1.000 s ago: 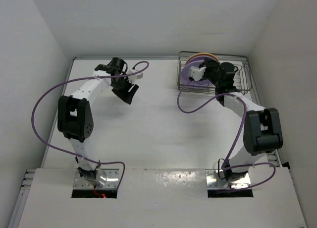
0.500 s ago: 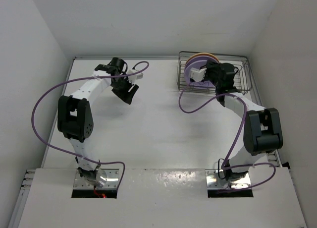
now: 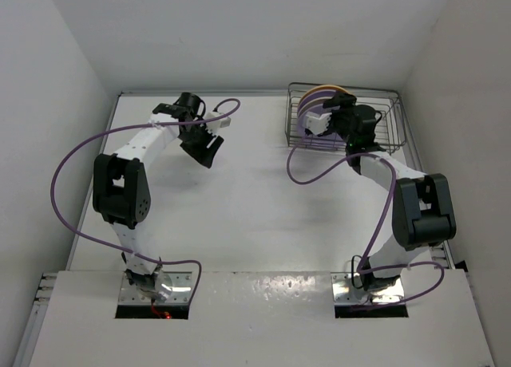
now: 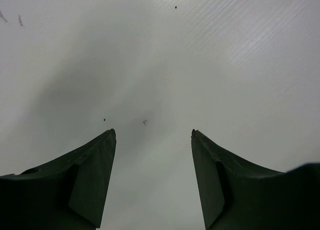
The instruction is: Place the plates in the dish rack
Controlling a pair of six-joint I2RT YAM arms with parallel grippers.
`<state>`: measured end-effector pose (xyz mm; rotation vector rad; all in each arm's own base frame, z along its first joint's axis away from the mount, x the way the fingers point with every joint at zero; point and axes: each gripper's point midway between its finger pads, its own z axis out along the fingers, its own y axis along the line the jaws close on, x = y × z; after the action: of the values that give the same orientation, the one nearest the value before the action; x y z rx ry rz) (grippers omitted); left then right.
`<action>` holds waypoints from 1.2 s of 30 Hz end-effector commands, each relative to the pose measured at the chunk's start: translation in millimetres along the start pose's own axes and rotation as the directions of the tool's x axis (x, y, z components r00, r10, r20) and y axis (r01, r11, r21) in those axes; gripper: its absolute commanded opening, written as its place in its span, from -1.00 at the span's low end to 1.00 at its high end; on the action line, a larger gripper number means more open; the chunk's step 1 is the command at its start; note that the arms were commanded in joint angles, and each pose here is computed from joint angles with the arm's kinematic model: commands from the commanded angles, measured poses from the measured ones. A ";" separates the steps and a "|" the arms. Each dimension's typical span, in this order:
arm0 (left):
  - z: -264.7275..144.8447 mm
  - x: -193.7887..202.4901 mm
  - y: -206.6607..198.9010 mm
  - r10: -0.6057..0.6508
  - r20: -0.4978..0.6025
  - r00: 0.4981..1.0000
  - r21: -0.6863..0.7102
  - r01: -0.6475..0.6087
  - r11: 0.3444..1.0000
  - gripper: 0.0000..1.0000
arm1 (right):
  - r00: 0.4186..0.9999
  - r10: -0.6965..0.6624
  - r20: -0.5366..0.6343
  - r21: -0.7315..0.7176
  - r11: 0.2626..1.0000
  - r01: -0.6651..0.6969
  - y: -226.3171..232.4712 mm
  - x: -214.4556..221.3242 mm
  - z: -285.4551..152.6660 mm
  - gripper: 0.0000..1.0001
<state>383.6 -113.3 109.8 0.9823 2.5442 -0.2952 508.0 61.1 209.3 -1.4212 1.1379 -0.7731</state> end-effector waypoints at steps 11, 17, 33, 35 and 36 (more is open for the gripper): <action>-22.7 -10.1 2.0 0.007 0.062 0.998 -0.030 -0.005 1.000 0.33 | 0.662 0.748 0.044 0.372 0.603 -0.706 -98.1 -21.1 -71.5 1.00; -24.3 -11.0 10.6 -0.034 0.069 0.997 -0.087 0.040 0.995 0.33 | -0.211 0.976 0.052 0.438 -0.213 -0.873 -57.4 9.7 -134.4 1.00; 0.3 -2.2 2.9 -0.142 0.075 0.987 -0.091 0.149 0.985 0.33 | -0.757 0.632 -0.166 0.793 -0.371 -0.484 145.3 -11.5 -247.7 1.00; -2.0 2.5 -4.3 -0.135 0.071 0.988 -0.086 0.141 0.986 0.33 | -0.765 0.631 -0.131 0.796 -0.393 -0.460 151.6 -11.8 -251.4 1.00; -4.9 -1.7 -3.1 -0.129 0.091 0.987 -0.092 0.138 0.986 0.33 | -0.764 0.635 -0.111 0.799 -0.400 -0.449 151.6 -10.6 -253.3 1.00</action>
<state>377.9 -109.2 87.6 0.7795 2.6161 -0.2450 252.9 -4.1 113.0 0.9720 2.3154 0.1017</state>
